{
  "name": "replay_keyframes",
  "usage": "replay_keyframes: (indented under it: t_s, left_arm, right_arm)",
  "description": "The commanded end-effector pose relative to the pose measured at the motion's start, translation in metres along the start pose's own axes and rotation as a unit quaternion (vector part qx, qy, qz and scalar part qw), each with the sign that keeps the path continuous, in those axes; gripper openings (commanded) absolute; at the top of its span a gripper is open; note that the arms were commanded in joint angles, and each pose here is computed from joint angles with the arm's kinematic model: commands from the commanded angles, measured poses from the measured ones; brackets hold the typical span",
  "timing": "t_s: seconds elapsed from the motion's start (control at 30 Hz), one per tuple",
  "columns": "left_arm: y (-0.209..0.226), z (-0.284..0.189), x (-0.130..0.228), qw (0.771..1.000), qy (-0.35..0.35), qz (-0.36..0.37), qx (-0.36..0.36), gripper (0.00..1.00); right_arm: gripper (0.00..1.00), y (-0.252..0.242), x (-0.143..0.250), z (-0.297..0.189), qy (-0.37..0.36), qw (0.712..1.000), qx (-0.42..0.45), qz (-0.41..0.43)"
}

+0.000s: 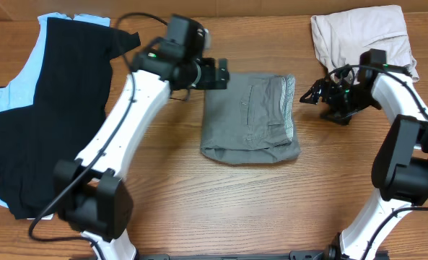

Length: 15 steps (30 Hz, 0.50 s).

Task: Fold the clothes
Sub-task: 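Release the folded shorts with the left gripper and lift it away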

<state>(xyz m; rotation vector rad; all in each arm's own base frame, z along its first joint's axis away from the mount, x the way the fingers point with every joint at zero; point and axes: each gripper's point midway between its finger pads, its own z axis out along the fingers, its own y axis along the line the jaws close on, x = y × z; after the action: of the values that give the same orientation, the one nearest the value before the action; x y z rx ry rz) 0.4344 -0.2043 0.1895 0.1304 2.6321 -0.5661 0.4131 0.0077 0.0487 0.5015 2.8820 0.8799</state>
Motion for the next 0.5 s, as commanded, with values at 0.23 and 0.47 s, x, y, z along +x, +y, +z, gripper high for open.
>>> replay_keyframes:
  t_s: [0.23, 0.47]
  left_arm:
    - [0.045, -0.027, 0.014, 0.997, 0.038, 0.037, -0.056, 1.00]
    - [0.046, -0.027, 0.020, 0.996, 0.051, 0.050, -0.059, 1.00]
  right_arm:
    - [1.00, 0.048, 0.019, -0.001, 0.019, 0.992, -0.038, -0.123]
    - [1.00, 0.056, 0.027, 0.016, 0.029, 0.988, 0.000, -0.152]
